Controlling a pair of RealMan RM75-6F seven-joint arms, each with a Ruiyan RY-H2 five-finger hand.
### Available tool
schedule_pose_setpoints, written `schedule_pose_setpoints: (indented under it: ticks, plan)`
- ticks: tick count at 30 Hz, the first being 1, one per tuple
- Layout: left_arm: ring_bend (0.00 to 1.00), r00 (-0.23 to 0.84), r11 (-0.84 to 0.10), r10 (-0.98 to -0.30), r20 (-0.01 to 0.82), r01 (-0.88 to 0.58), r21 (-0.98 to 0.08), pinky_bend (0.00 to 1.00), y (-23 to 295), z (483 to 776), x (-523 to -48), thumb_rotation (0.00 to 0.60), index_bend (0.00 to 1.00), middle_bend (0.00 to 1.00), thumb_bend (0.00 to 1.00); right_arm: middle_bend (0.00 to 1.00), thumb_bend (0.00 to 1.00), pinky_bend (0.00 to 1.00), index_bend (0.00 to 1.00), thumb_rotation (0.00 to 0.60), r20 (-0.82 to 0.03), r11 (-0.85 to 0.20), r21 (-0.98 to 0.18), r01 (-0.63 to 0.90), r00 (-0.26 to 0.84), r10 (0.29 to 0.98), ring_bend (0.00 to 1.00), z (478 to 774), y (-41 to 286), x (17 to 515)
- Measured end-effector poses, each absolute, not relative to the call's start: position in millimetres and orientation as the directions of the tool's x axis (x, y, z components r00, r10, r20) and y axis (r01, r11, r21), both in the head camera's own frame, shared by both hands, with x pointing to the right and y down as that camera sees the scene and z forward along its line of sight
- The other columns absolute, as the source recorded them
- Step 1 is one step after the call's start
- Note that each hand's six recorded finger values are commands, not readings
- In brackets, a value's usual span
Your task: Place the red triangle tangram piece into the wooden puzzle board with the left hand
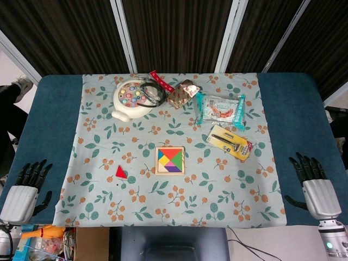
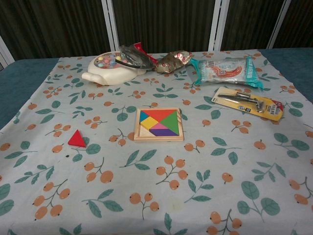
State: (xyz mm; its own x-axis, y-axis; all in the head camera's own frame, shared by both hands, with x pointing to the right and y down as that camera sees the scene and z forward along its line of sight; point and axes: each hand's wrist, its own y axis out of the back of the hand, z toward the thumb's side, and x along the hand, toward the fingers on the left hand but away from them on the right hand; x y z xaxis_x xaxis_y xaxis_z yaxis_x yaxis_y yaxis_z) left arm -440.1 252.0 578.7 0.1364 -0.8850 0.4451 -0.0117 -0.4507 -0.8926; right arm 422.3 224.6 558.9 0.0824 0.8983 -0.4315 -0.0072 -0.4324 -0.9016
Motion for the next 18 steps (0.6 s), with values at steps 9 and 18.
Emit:
schedule_pose_setpoints:
  ticks: [9, 18]
  plan:
    - [0.10, 0.171, -0.479, -0.868, 0.467, -0.033, -0.877, 0.24, 250.9, 591.5, -428.3, 0.600, 0.00, 0.08, 0.44, 0.00, 0.15, 0.00, 0.00, 0.600, -0.429, -0.430, -0.903, -0.013, 0.090, 0.899, 0.00, 557.2, 225.5, 420.5]
    - [1.00, 0.272, -0.479, -0.857, 0.438, -0.107, -0.871, 1.00, 236.2, 624.3, -383.8, 0.600, 0.29, 1.00, 0.44, 0.00, 0.15, 0.00, 0.00, 0.600, -0.454, -0.455, -0.890, -0.011, 0.100, 0.885, 0.00, 561.6, 226.2, 418.0]
